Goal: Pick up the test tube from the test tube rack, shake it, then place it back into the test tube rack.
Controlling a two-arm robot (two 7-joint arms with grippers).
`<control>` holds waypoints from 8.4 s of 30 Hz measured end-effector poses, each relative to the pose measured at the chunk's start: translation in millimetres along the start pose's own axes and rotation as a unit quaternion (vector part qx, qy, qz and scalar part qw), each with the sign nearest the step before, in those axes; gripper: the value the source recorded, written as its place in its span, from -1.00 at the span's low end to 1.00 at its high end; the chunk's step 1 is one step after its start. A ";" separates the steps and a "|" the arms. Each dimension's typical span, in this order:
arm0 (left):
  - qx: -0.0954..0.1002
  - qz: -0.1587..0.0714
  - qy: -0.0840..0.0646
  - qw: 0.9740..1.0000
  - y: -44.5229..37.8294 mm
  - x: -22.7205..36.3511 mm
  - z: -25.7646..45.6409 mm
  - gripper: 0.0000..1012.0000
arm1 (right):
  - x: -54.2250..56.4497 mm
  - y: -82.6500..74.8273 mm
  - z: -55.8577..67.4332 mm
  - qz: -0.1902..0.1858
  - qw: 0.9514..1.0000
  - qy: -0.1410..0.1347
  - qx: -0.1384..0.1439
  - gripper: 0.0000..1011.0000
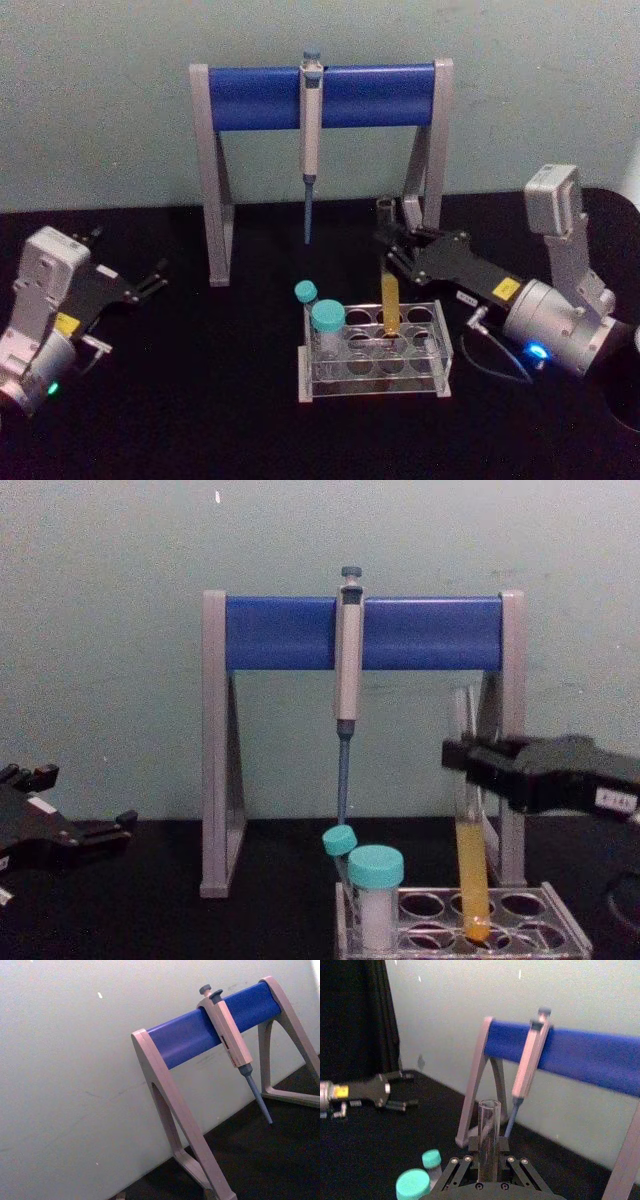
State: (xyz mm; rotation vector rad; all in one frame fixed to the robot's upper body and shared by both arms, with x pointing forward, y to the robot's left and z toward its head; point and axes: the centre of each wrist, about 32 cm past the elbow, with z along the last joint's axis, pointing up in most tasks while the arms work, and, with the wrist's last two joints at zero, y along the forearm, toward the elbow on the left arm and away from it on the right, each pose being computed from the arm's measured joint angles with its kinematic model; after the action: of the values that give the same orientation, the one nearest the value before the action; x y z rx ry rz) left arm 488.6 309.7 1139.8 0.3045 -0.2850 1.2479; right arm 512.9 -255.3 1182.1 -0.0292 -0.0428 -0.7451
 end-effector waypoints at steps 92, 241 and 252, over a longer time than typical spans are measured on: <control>0.000 0.000 0.000 1.000 0.0 0.0 0.0 0.98 | 6.4 -26.4 12.8 -0.063 0.994 -0.040 0.081 -0.55; 0.000 0.000 0.000 1.000 0.0 0.0 0.0 0.98 | 16.4 -25.2 13.2 0.047 0.994 -0.046 0.082 -0.55; 0.000 0.000 0.000 1.000 0.0 0.0 0.0 0.98 | 18.2 -13.7 4.6 0.060 0.995 -0.035 0.072 -0.55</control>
State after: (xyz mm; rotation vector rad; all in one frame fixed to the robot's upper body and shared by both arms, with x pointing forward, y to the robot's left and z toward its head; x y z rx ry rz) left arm 488.6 309.7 1139.8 0.3045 -0.2850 1.2479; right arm 516.8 -277.5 1187.7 0.0796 -0.1601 -0.6185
